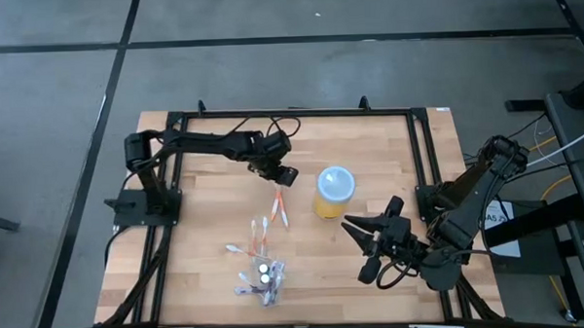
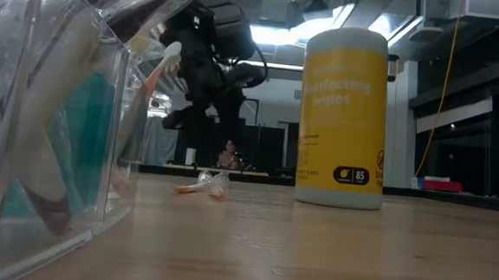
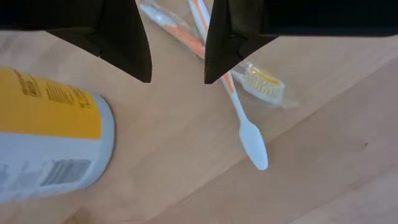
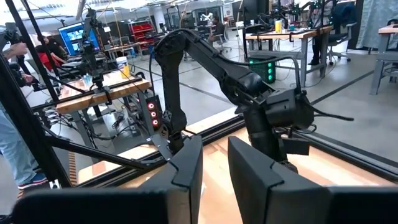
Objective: Pick & Place toothbrushing station
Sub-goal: Put the top orange toothbrush into the left side of the transparent organizer
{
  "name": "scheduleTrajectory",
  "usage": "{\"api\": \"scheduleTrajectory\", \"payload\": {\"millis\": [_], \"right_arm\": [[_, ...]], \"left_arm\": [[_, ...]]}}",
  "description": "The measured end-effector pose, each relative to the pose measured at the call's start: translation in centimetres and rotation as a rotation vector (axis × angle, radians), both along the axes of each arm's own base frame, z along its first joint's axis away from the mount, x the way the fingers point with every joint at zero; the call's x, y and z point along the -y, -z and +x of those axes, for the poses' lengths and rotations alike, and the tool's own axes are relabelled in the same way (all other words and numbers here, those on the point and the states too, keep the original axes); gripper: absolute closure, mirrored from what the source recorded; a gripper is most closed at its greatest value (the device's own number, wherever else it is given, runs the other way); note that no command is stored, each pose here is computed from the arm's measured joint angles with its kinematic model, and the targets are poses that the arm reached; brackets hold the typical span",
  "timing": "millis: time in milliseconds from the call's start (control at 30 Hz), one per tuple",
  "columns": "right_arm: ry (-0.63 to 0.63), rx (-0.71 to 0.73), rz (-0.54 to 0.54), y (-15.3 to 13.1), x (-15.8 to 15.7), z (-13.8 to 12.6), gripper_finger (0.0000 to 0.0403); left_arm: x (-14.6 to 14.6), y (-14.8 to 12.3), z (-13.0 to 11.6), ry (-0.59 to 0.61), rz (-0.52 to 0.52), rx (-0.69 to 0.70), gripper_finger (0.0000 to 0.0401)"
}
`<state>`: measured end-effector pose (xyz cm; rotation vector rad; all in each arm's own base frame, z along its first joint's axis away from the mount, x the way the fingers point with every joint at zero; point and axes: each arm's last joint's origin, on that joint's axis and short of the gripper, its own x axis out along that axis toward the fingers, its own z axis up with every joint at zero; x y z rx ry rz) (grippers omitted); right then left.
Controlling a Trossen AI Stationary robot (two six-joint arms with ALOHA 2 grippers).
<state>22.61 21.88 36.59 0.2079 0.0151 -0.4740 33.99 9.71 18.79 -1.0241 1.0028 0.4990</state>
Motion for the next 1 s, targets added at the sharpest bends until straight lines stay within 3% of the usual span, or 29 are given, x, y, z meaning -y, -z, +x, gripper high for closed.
{"api": "scheduleTrajectory", "payload": {"millis": [1000], "right_arm": [[-0.042, -0.002, 0.011, 0.0, -0.4, -0.2, 0.0324]], "left_arm": [[-0.4, 4.2, 0.9, -0.032, 0.016, -0.116, 0.0258]]}}
